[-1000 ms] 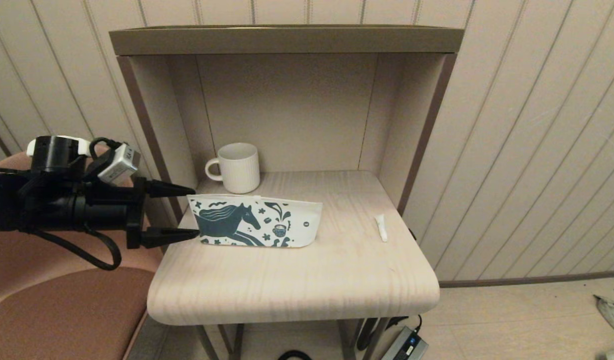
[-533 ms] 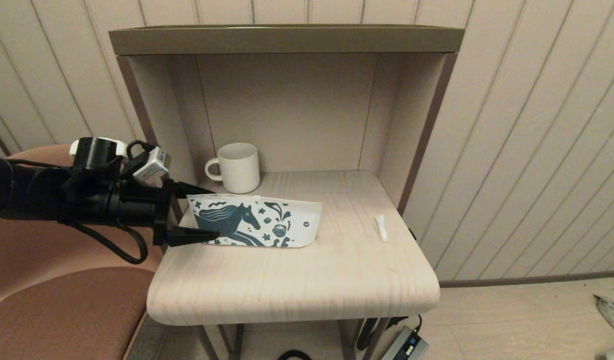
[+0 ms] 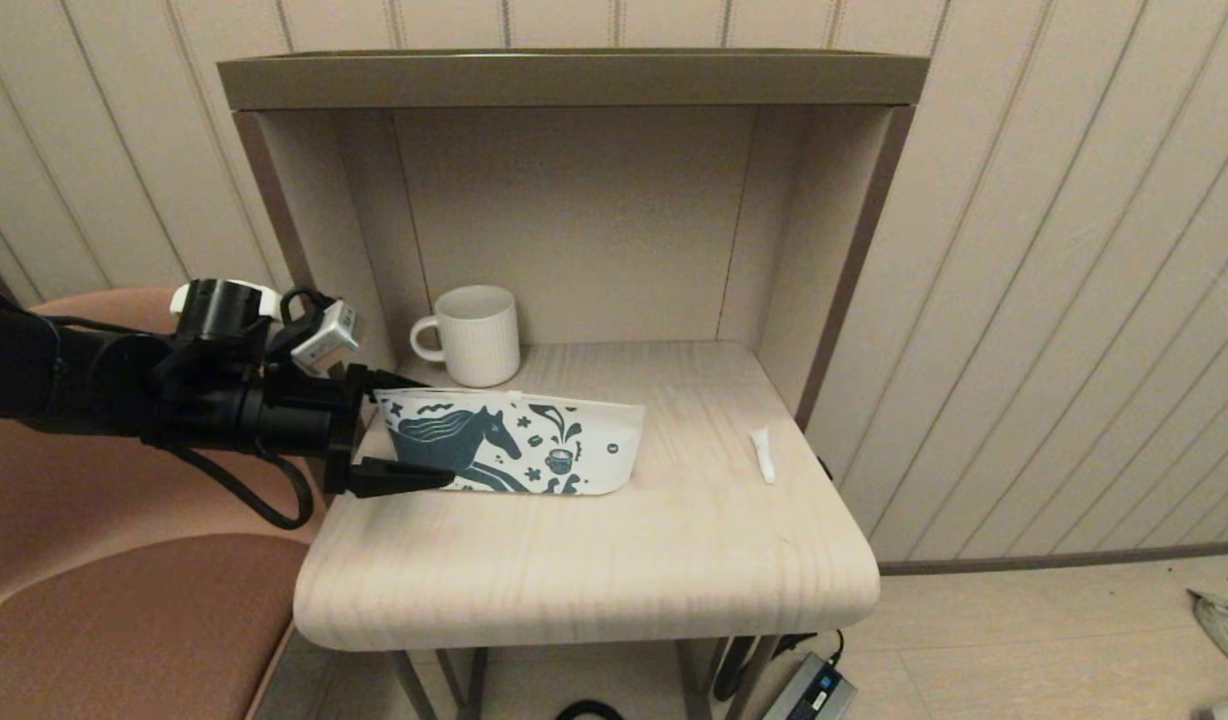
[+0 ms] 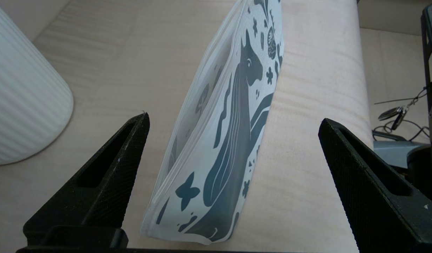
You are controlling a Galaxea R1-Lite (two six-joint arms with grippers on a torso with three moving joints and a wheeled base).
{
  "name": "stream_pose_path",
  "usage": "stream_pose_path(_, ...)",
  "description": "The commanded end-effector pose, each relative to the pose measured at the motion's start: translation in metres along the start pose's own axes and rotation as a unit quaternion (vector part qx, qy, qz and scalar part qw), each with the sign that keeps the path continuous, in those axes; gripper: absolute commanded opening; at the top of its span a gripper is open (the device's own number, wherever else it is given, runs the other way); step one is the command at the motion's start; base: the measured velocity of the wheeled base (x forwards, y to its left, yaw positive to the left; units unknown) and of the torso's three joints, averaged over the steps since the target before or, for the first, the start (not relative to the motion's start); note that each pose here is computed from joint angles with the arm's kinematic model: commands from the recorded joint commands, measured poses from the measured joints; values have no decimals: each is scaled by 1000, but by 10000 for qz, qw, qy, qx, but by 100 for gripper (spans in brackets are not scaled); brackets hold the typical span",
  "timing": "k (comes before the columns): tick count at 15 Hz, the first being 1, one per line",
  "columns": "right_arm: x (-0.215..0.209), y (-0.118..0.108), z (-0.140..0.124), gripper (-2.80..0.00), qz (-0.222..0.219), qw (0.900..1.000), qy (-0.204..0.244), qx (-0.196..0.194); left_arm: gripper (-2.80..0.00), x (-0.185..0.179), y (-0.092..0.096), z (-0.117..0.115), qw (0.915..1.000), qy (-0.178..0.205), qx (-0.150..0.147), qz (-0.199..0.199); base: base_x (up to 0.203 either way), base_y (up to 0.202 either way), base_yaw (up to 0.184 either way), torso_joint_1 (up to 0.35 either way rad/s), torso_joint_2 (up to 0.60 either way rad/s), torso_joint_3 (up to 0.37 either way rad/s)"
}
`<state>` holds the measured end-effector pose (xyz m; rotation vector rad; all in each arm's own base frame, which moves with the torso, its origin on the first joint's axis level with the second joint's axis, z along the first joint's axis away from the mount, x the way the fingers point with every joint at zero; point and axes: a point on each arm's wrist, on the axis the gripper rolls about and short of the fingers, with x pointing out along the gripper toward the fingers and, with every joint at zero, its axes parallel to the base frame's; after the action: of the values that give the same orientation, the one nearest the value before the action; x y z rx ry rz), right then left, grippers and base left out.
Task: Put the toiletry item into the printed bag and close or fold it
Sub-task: Pick up the storage bag
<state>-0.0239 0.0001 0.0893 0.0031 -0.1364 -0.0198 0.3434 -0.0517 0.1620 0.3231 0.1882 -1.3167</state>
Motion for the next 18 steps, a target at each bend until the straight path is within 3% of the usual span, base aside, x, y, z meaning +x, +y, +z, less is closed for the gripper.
stream_pose_path(1,0,0,0,-280,0,10000,-1,-1,0,1,1,1,10000,-35,43,-30,0,0,0,0,0,0)
stream_pose_path(2,0,0,0,-280,0,10000,-1,-1,-280,1,1,2,10000,-41,62,-24,0,0,0,0,0,0)
stream_pose_path(13,0,0,0,-280,0,10000,-1,-1,-280,0,0,1,10000,-41,26,-40,0,0,0,0,0,0)
stream_pose_path(16,0,0,0,-280,0,10000,-1,-1,-280,-6,-10,12,9997,43,-226,-130,0,0,0,0,0,0)
stream_pose_path(18,0,0,0,-280,0,10000,-1,-1,-280,-9,-26,31,9985,99,-431,-316,0,0,0,0,0,0)
